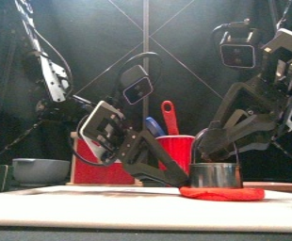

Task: Get the cutter from the drawer then cut the dough then place the extra dough in the bowl
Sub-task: Cut the dough

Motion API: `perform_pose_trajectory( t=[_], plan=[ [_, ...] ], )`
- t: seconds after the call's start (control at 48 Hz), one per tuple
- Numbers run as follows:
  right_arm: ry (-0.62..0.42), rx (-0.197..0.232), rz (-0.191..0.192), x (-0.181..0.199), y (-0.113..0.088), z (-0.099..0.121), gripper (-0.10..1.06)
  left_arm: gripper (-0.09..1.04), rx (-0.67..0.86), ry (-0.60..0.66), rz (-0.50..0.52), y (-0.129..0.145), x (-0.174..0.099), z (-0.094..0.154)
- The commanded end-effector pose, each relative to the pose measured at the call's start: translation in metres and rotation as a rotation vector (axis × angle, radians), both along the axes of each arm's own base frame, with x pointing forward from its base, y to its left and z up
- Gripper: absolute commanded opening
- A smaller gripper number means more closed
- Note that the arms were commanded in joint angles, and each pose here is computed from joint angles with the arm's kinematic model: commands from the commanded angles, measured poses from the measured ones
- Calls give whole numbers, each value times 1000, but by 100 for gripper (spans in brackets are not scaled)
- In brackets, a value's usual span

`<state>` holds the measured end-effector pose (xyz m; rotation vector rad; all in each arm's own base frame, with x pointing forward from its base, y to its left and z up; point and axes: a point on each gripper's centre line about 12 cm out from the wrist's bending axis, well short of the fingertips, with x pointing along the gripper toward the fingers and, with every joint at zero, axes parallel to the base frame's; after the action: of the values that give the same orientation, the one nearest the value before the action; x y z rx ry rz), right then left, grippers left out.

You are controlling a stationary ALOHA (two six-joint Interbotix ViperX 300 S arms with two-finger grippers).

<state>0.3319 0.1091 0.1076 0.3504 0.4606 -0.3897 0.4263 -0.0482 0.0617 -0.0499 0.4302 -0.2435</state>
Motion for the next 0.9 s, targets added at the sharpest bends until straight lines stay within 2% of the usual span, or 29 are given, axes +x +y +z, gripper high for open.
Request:
perform_pose_trajectory(
  t=[0.021, 0.312, 0.646, 0.896],
  plan=[
    [-41, 20, 2, 2, 1, 15, 61, 52, -2, -29, 1, 0, 6, 9],
    [-70, 14, 12, 2, -4, 26, 61, 52, 9, -2, 4, 1, 5, 6],
    [-103, 12, 4, 4, -10, 36, 60, 52, 8, -2, 5, 1, 5, 6],
    [-140, -12, -11, 6, -14, 43, 60, 52, 10, -1, 4, 1, 5, 6]
  ],
)
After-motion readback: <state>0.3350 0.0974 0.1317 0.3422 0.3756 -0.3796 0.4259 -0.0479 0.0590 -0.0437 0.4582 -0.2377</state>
